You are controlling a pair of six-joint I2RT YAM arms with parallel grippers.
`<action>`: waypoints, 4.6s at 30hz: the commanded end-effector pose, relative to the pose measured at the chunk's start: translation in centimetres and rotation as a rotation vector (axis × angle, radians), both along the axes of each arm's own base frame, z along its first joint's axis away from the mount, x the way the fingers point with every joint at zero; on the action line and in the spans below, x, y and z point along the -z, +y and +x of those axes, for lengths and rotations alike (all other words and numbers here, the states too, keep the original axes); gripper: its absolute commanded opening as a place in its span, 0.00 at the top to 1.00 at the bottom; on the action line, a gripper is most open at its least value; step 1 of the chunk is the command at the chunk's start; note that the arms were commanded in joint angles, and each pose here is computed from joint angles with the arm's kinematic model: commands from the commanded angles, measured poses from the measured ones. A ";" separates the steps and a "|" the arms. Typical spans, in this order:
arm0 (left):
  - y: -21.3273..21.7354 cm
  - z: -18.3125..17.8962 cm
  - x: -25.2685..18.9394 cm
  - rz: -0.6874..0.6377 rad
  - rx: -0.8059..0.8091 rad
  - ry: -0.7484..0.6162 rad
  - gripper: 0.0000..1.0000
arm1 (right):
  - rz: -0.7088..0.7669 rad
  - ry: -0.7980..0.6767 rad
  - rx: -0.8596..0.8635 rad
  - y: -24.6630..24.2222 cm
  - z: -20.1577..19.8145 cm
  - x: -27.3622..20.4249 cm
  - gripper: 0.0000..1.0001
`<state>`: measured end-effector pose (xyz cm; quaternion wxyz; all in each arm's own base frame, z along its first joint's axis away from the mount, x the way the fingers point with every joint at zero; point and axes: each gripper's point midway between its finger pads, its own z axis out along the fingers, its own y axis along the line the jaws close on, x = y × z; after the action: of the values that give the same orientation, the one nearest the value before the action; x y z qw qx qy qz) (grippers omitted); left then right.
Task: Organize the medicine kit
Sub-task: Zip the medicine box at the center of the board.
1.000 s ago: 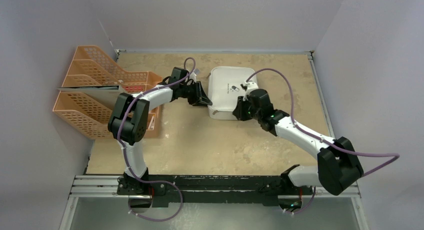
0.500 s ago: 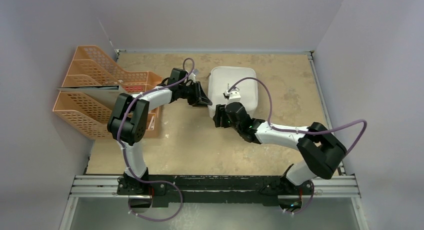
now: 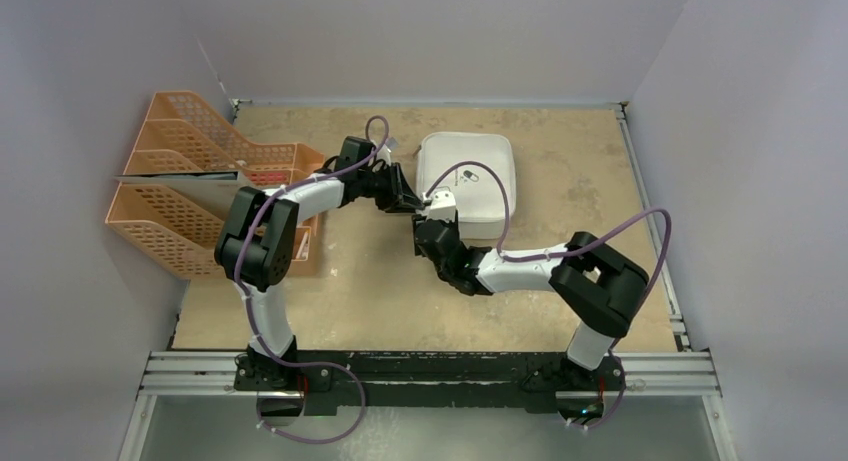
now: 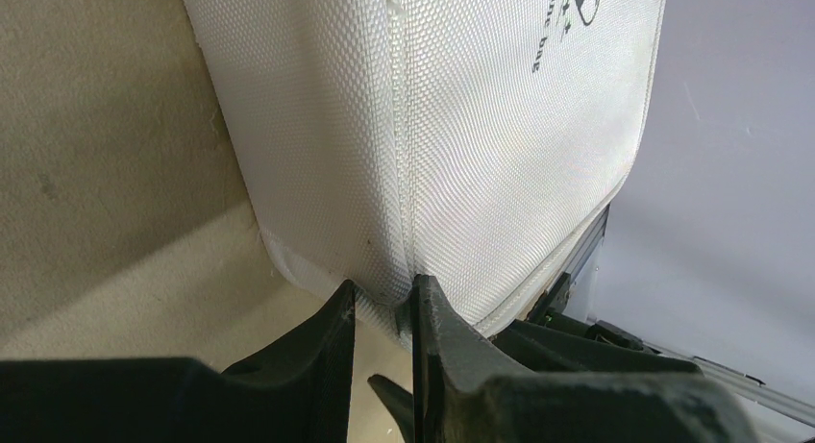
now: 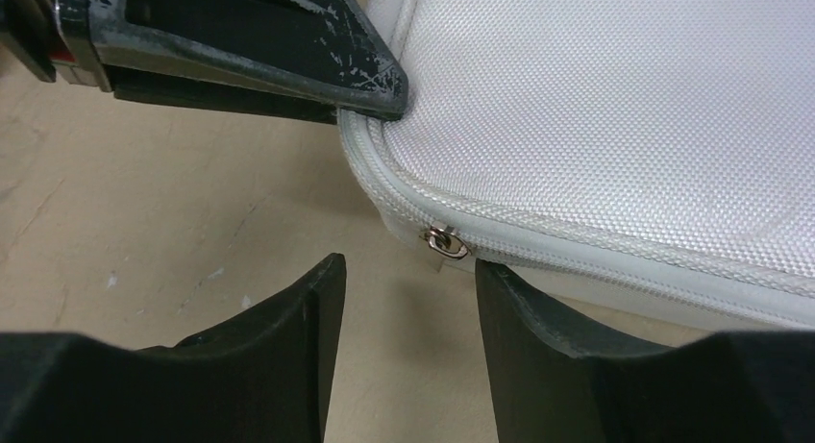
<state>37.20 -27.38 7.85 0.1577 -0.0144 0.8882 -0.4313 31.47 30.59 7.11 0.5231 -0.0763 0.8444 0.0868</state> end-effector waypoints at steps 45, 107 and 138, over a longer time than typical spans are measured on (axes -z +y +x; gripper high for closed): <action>4.7 -2.3 7.9 0.363 -0.039 0.148 1.00 | -0.021 -0.007 0.356 -16.8 1.0 0.4 1.00; 0.6 -1.9 -2.7 0.115 -0.087 -0.067 0.52 | 0.065 -0.221 0.074 -6.0 4.2 -4.6 0.55; -3.8 2.5 -3.3 -0.034 -0.378 -0.046 0.42 | 0.219 0.001 0.023 -6.8 0.7 -2.4 0.95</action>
<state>37.50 -30.27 9.87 0.2300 -0.1554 0.8729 -0.4012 33.26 24.73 9.79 0.5612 -0.0327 0.8103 0.1656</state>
